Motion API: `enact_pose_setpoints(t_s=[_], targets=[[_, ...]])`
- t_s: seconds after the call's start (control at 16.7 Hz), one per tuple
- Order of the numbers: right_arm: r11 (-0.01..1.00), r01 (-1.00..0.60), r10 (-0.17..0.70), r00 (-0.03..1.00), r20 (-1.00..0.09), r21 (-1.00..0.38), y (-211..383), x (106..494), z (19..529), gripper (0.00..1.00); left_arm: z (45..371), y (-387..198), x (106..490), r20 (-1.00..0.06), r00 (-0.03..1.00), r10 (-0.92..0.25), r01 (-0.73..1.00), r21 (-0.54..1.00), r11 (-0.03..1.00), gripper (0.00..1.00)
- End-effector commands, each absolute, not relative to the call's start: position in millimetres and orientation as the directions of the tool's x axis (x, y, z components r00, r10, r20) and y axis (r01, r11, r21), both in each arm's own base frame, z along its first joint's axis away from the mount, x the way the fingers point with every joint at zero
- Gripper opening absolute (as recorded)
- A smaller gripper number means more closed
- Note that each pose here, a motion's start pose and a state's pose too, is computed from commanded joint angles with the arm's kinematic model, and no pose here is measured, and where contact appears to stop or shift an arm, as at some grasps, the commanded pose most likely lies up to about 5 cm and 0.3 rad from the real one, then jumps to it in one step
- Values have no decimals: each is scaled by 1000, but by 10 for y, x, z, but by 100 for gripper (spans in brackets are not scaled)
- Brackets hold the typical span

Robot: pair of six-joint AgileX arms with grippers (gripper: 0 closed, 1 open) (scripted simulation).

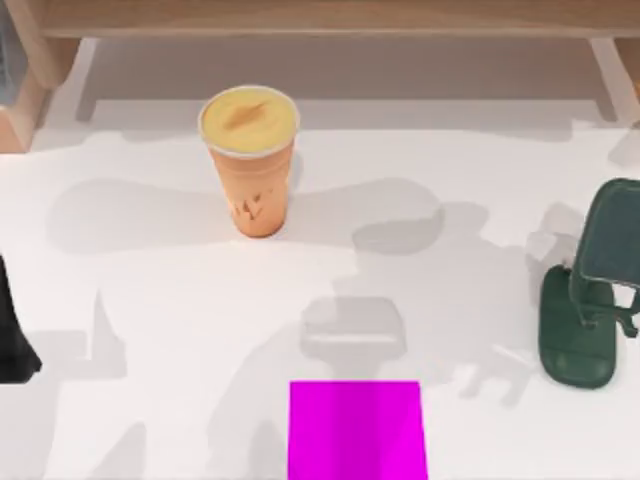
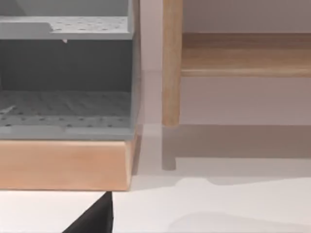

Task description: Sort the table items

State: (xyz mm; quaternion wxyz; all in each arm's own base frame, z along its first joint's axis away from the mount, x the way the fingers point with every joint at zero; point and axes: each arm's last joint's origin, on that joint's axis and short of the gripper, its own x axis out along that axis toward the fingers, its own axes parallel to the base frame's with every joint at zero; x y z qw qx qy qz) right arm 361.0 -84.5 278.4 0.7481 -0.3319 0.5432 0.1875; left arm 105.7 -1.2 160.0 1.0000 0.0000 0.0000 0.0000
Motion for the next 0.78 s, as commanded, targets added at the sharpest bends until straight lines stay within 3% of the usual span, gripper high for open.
enact_pose_setpoints(t_s=[0.42, 0.78], targets=[[581, -813, -11, 54, -998, -50, -1263, 4285, 2097, 100, 1600, -12, 1057, 0, 1000, 0, 0, 0, 1000, 100], [550, -835, 6, -1, -1000, 4, -1347, 4380, 1934, 100, 1600, -12, 1057, 0, 1000, 0, 0, 0, 1000, 100]])
